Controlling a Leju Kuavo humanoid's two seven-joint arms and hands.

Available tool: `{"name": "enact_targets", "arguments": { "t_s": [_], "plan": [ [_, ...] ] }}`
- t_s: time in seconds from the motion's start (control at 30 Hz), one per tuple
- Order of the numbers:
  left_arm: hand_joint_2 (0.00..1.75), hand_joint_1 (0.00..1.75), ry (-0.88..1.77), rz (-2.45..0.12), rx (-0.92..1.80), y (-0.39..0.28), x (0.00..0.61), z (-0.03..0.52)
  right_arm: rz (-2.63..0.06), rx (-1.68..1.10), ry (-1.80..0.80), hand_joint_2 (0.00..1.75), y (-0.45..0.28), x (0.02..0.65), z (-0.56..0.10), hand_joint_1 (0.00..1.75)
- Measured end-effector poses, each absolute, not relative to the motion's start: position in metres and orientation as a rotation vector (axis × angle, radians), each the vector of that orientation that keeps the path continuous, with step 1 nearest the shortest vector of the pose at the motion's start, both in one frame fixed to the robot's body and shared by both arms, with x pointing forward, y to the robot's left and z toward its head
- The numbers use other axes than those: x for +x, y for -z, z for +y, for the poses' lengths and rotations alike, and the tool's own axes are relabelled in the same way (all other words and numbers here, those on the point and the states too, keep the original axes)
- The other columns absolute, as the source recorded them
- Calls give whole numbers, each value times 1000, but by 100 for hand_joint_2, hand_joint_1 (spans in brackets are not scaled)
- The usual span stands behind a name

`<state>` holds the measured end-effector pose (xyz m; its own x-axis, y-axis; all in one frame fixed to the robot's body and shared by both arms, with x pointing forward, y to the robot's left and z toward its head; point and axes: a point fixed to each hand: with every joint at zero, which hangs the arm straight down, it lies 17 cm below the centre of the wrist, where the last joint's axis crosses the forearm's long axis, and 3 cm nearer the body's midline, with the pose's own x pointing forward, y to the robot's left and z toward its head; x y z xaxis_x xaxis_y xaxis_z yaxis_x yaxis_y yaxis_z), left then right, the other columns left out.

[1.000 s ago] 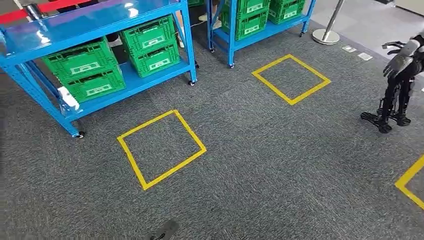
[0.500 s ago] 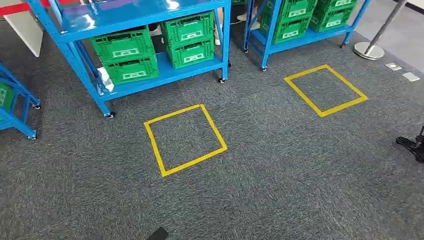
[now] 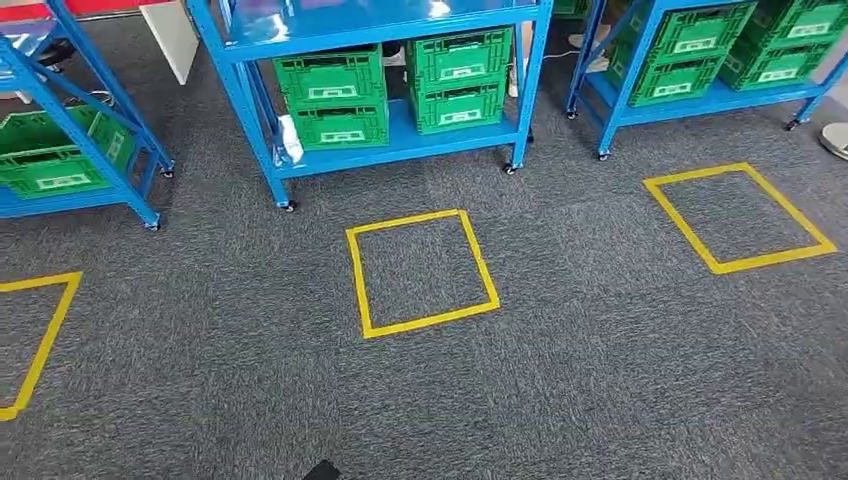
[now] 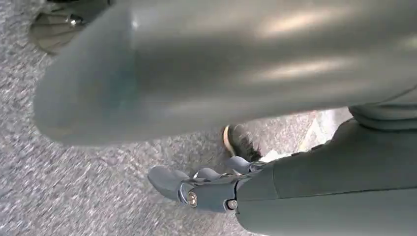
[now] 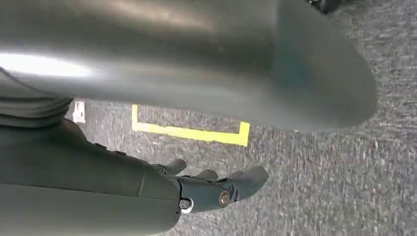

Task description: Take the parts from the cabinet and place them on the table.

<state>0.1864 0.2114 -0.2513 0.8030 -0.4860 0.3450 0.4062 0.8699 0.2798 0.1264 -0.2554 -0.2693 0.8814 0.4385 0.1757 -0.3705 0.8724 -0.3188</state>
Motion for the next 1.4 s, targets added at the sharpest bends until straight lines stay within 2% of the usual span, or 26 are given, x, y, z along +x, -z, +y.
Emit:
{"name": "enact_targets", "arguments": {
  "t_s": [0.67, 0.7, 1.1, 1.4],
  "plan": [
    [0, 0, 440, -437, 167, 249, 192, 204, -249, -302, -427, 0, 268, 129, -257, 0],
    [175, 0, 427, -434, 163, 249, 191, 204, -243, -309, -424, 175, 268, 127, -258, 0],
    [175, 0, 364, -412, 146, 250, 190, 203, -185, -325, -400, 175, 270, 117, -264, 0],
    [175, 0, 313, -356, 94, 258, 159, 200, -141, -262, -282, 175, 276, 91, -264, 0]
  ]
}}
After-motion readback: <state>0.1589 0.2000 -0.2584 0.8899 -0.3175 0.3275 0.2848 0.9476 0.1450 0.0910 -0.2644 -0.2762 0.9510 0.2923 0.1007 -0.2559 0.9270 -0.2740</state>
